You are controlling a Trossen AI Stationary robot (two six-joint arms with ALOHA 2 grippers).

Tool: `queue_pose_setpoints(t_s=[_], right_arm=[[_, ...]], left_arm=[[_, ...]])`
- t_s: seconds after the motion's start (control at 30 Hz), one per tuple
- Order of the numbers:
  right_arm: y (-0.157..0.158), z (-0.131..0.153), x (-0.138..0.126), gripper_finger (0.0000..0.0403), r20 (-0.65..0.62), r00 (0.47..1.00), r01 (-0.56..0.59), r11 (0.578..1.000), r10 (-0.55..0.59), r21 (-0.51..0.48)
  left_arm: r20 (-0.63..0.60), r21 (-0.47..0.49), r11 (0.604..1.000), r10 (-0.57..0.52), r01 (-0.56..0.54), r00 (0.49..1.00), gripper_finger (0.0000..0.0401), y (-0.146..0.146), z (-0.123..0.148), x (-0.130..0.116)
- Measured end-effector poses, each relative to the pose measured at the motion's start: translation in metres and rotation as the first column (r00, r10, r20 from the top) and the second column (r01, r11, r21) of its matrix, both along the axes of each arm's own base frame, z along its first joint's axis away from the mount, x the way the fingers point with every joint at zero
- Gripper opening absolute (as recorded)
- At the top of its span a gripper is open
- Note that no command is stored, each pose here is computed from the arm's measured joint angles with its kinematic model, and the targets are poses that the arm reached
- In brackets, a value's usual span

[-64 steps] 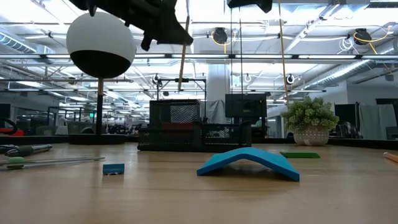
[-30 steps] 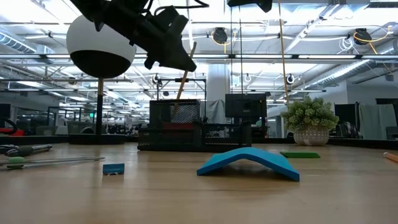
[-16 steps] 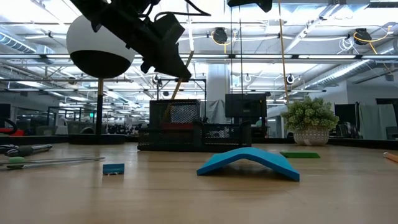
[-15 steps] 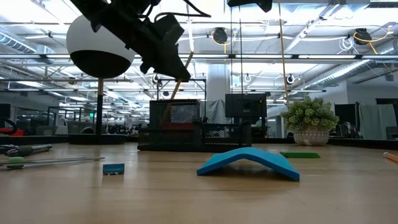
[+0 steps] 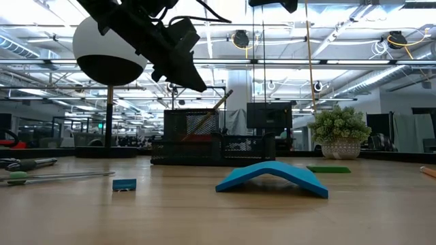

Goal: Pick and place office supplies into organizer
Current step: Put the orange pencil into the desk organizer

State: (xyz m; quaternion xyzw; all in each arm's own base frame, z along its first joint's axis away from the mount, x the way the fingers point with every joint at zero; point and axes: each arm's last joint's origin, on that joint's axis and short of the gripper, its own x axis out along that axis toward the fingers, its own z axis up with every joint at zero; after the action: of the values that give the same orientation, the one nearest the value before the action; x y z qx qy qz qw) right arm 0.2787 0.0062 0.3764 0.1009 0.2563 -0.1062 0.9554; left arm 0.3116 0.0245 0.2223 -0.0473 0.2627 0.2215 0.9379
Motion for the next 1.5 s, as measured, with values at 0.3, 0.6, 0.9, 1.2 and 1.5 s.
queue_pose_setpoints(t_s=[0.3, 0.6, 0.9, 1.2, 1.5], right_arm=[[0.0, 0.001, 0.0, 0.013, 0.007, 1.0, 0.0, 1.0, 0.0, -0.001], [0.0, 0.001, 0.0, 0.013, 0.008, 1.0, -0.001, 1.0, 0.001, 0.006], [0.0, 0.001, 0.001, 0.013, 0.008, 1.0, -0.005, 1.0, 0.005, 0.006], [0.004, 0.0, 0.001, 0.013, 0.008, 0.992, -0.122, 0.99, 0.122, 0.072], [0.009, -0.01, -0.007, 0.013, -0.107, 0.953, -0.265, 0.953, 0.282, 0.149]], left_arm=[[0.134, -0.043, 0.993, -0.105, 0.112, 0.985, 0.0047, -0.003, 0.012, 0.005], [0.342, -0.023, 0.981, -0.173, 0.192, 0.924, 0.0047, -0.007, 0.061, -0.015], [0.481, 0.016, 0.979, -0.185, 0.203, 0.857, 0.0047, -0.009, 0.109, -0.057], [0.615, 0.05, 0.979, -0.186, 0.198, 0.766, 0.0047, -0.011, 0.144, -0.098], [0.711, -0.025, 0.977, -0.131, 0.212, 0.691, 0.0047, -0.012, 0.161, -0.121]])
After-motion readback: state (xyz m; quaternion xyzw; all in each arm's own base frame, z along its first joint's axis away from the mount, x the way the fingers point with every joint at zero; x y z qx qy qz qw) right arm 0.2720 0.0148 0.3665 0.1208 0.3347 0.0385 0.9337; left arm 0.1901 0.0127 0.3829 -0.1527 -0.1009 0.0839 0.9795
